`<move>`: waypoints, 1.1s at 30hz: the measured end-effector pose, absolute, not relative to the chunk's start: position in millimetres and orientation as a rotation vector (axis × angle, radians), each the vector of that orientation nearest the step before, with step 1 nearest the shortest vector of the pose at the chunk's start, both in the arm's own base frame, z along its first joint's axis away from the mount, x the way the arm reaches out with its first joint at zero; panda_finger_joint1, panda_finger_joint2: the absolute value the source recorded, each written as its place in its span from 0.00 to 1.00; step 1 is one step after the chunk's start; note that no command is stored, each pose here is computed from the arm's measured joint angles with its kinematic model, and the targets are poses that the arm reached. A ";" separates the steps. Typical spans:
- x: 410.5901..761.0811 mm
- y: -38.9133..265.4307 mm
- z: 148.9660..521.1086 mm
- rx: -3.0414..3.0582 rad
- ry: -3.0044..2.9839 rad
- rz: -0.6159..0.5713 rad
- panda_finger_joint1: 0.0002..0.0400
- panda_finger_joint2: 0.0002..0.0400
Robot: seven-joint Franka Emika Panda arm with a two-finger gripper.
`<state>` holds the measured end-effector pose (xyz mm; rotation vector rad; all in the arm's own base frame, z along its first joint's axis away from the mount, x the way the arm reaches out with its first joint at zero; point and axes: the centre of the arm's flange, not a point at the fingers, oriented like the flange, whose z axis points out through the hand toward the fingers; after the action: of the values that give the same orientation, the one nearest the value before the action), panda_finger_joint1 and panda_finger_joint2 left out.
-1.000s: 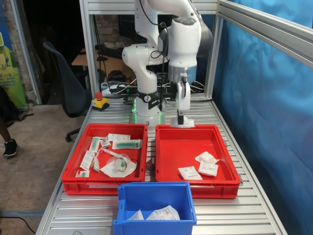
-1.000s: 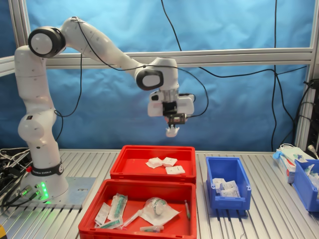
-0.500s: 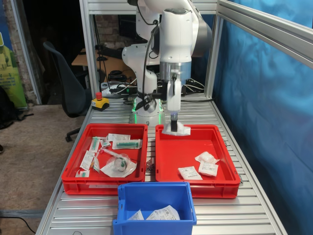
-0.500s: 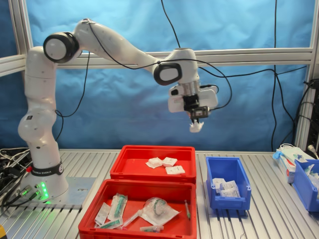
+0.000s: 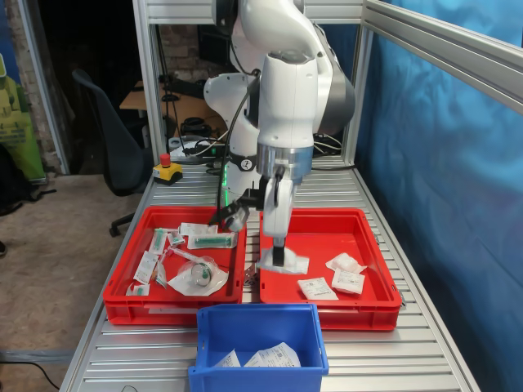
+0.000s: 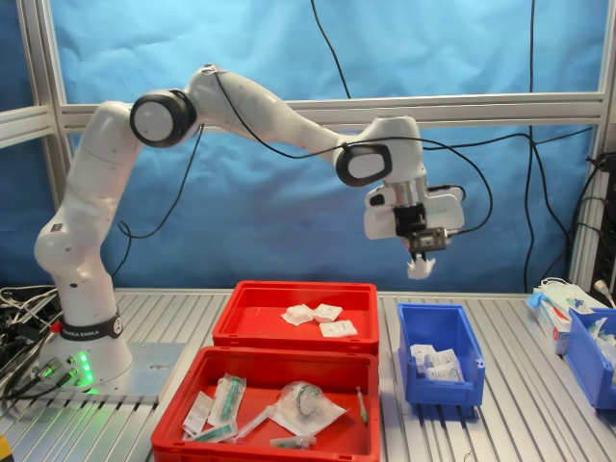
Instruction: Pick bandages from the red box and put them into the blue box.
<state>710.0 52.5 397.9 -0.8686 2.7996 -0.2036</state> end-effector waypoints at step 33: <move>761.9 16.4 375.0 -0.795 2.782 -0.286 0.13 0.13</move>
<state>761.9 16.4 375.0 -0.7947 2.7818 -0.2863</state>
